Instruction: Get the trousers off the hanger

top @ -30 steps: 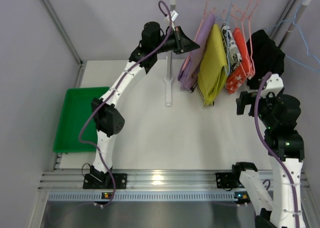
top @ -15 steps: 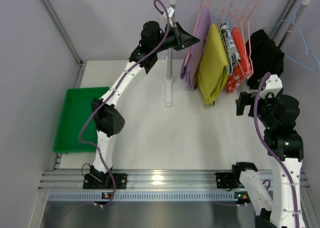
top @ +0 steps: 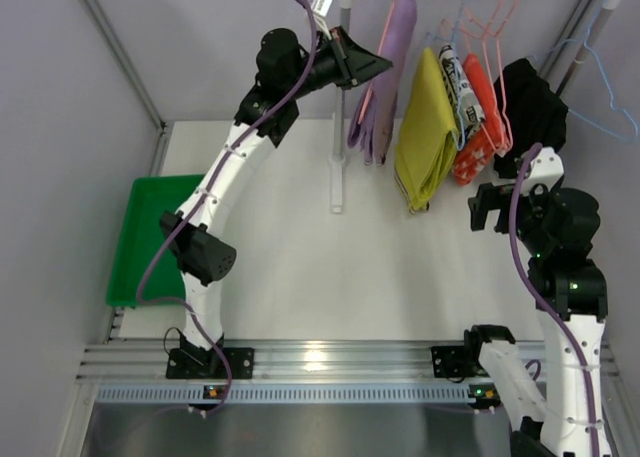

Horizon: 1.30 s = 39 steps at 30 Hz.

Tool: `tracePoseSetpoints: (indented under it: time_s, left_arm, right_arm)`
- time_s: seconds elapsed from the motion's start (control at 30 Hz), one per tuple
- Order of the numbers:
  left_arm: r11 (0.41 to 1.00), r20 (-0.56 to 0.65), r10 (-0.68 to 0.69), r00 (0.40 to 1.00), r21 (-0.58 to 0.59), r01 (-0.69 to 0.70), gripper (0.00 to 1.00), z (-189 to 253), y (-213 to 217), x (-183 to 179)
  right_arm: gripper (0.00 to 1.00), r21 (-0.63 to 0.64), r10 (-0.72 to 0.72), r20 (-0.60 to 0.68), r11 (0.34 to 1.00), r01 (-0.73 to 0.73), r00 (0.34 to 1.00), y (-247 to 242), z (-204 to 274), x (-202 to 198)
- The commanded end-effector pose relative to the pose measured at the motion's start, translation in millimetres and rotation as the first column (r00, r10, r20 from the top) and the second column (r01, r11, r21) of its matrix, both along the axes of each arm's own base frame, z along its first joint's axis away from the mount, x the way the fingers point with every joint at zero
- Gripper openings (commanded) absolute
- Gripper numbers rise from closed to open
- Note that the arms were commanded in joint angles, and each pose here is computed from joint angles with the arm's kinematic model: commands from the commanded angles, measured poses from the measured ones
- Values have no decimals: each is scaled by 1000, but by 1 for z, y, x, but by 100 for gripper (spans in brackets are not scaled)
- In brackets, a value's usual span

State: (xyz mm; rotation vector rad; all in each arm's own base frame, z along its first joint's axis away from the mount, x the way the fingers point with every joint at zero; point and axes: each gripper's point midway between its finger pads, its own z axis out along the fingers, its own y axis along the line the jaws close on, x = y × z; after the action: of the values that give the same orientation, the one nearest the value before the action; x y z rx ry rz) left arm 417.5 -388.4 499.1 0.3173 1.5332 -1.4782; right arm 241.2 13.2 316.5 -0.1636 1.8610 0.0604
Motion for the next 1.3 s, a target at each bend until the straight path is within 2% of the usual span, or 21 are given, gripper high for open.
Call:
tracePoseSetpoints:
  time_s: [0.0, 0.1, 0.17, 0.27, 0.3, 0.43, 0.53, 0.7, 0.77, 0.83, 0.87, 0.9, 1.03, 1.13, 1.27]
  left_arm:
    - [989, 334, 49, 941, -151, 2, 0, 109, 34, -54]
    - [993, 319, 30, 947, -120, 9, 0, 101, 36, -62]
    - [997, 272, 16, 962, -79, 6, 0, 83, 35, -61]
    - [999, 262, 7, 965, -52, 7, 0, 80, 43, -76]
    - [1000, 221, -2, 975, -26, 8, 0, 67, 45, -80]
    - [999, 188, -25, 982, -19, 29, 0, 58, 52, -98]
    - [1000, 185, -19, 983, -13, 22, 0, 58, 61, -112]
    - [1000, 188, 0, 982, 7, -2, 0, 53, 74, -140]
    - [1000, 130, 12, 991, 22, -15, 0, 35, 75, -142]
    - [999, 102, 24, 994, 22, -26, 0, 27, 81, -149]
    - [999, 98, 34, 995, 19, -36, 0, 26, 84, -151]
    - [998, 110, 55, 992, 6, -56, 0, 32, 90, -156]
    - [996, 120, 86, 989, 3, -87, 0, 36, 100, -163]
    - [994, 124, 111, 986, -6, -111, 0, 41, 107, -167]
    - [991, 181, 133, 974, 8, -137, 0, 42, 115, -170]
  right_arm:
    - [100, 15, 0, 96, 1000, -2, 995, 0, 35, 2]
    - [100, 36, 15, 124, 999, -20, 992, 5, 46, 0]
    - [99, 74, 36, 154, 996, -47, 987, 12, 59, -2]
    - [100, 149, 64, 196, 984, -95, 978, 24, 80, -2]
    - [100, 174, 70, 188, 979, -103, 980, 27, 82, 0]
    - [99, 267, 138, 141, 948, -172, 980, 44, 99, 10]
    - [97, 316, 180, 185, 920, -232, 966, 56, 125, 14]
    - [90, 435, 253, 277, 827, -355, 927, 85, 171, 18]
    - [87, 481, 299, 328, 764, -431, 896, 113, 191, 15]
    - [86, 480, 319, 379, 734, -480, 868, 132, 215, 9]
    - [86, 489, 307, 375, 735, -469, 874, 142, 218, 19]
    - [86, 497, 362, 384, 695, -520, 850, 162, 225, 13]
    - [83, 552, 413, 365, 625, -551, 834, 197, 242, 27]
    - [81, 589, 473, 364, 550, -592, 802, 232, 249, 29]
    - [80, 645, 558, 322, 462, -609, 765, 280, 236, 25]
